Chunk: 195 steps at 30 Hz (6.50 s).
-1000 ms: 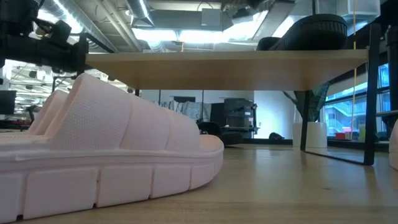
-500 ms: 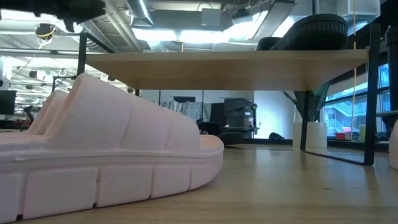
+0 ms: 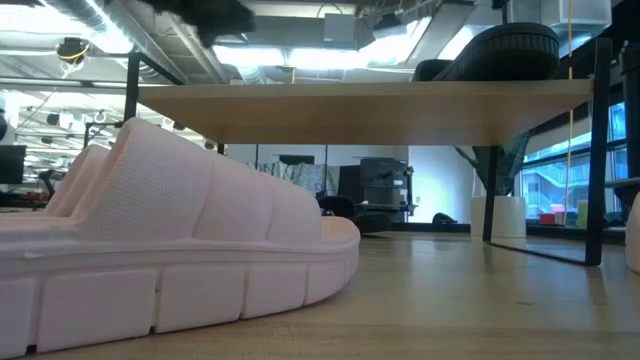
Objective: Pick and place slides into the shelf
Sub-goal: Put the right black slides on the shelf, then put the black slides on the shelf
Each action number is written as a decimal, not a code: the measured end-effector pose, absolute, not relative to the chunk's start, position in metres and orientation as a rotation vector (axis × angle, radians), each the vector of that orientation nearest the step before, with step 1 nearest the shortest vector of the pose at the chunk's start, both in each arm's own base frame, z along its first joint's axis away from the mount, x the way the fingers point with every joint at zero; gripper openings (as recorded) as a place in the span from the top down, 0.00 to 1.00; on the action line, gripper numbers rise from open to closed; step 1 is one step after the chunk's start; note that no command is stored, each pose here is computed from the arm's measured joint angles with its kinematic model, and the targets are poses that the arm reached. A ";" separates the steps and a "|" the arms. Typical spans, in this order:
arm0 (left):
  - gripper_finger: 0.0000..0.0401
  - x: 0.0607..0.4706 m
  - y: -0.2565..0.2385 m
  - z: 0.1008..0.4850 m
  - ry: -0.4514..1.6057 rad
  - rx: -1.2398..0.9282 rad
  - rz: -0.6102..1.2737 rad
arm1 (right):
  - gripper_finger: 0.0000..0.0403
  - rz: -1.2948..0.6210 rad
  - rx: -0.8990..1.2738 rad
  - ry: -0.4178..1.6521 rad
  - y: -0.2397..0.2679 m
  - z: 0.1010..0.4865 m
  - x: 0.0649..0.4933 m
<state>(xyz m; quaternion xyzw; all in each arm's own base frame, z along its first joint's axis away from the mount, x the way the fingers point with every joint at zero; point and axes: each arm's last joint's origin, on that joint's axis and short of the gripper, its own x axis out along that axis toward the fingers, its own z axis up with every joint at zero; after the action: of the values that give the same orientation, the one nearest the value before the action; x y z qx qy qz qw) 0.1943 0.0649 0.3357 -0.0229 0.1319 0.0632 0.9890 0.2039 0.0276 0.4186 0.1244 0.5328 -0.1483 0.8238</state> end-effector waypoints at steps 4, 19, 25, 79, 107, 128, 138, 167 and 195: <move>0.70 0.230 0.060 0.343 0.370 -0.059 0.091 | 0.40 -0.296 0.307 1.182 0.027 0.407 0.192; 0.70 0.339 0.039 0.304 0.654 -0.158 0.023 | 0.40 -0.300 0.304 1.387 0.026 0.347 0.169; 0.70 0.375 0.032 0.291 0.692 -0.148 0.011 | 0.40 -0.325 0.309 1.440 0.026 0.328 0.170; 0.70 0.432 0.032 0.261 0.723 -0.137 0.067 | 0.40 -0.234 0.215 1.357 0.003 0.298 0.225; 0.70 0.432 0.026 0.260 0.736 -0.240 0.087 | 0.40 -0.241 0.196 1.418 -0.001 0.290 0.230; 0.70 0.432 0.010 0.260 0.744 -0.304 0.007 | 0.40 -0.242 0.195 1.424 -0.001 0.291 0.228; 0.70 0.435 0.008 0.263 0.706 -0.309 -0.021 | 0.40 -0.241 0.195 1.414 -0.001 0.291 0.229; 0.70 0.358 0.054 0.339 0.746 -0.194 0.224 | 0.40 -0.342 0.137 1.285 -0.009 0.366 0.217; 0.70 0.243 0.205 0.376 0.734 -0.179 0.598 | 0.40 -0.472 0.148 0.712 -0.179 0.402 0.220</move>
<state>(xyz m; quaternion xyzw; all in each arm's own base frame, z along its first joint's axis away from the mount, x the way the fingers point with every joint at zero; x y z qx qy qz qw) 0.2428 0.2047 0.3759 -0.0859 0.3531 0.2874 0.8862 0.2204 -0.1794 0.4017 0.0719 0.3448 -0.2289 0.9075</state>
